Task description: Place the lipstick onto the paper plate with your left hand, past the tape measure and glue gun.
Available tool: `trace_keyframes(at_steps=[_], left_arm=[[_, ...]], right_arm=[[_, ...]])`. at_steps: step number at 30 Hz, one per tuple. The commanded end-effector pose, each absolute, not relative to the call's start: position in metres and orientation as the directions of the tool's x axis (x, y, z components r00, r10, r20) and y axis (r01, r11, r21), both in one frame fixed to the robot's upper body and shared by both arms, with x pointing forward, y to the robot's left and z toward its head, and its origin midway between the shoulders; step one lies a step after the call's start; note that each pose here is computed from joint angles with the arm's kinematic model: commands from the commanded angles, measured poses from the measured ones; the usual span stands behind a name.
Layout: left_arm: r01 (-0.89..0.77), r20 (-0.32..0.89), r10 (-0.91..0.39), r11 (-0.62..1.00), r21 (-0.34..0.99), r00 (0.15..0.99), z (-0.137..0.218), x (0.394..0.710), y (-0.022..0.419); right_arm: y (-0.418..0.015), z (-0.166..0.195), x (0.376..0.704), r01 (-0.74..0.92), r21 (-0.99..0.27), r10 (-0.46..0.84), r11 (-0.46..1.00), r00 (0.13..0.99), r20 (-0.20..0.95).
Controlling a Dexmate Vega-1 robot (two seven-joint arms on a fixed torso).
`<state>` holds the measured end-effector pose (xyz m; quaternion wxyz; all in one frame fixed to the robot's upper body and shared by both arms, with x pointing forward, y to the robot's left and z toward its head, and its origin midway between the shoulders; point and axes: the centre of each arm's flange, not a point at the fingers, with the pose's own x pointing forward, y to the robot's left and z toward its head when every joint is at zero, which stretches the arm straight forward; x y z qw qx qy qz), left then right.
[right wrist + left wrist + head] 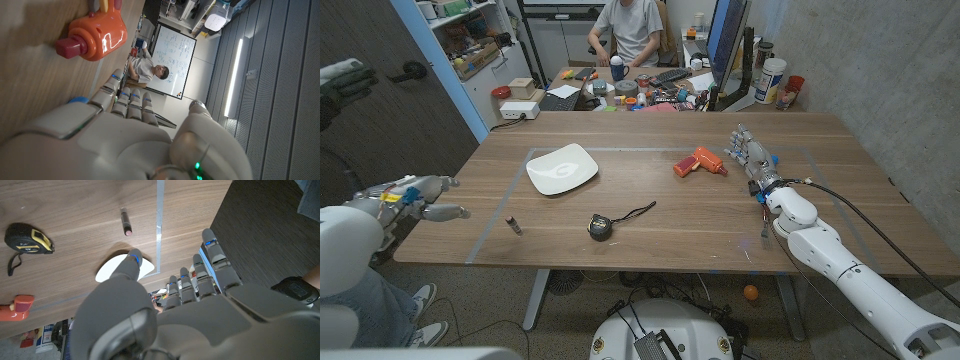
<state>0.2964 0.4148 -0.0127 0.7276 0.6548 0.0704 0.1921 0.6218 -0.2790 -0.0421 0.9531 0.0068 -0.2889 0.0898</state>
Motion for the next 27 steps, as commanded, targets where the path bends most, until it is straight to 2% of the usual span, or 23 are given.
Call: trace_keyframes(at_steps=[1, 11, 27], left_arm=[[-0.197, 0.152, 0.367, 0.087, 0.977, 0.918, -0.029, 0.32, 0.413], [-0.144, 0.107, 0.325, 0.092, 0.985, 0.94, -0.035, 0.349, 0.405], [-0.067, 0.05, 0.313, 0.046, 0.997, 0.949, -0.025, 0.372, 0.405]], right_arm=[[-0.28, -0.047, 0.626, -0.178, -0.045, 0.174, 0.983, 0.826, 0.536], [-0.283, -0.048, 0.626, -0.167, -0.039, 0.163, 0.985, 0.83, 0.533], [-0.281, -0.046, 0.626, -0.163, -0.033, 0.155, 0.986, 0.828, 0.538]])
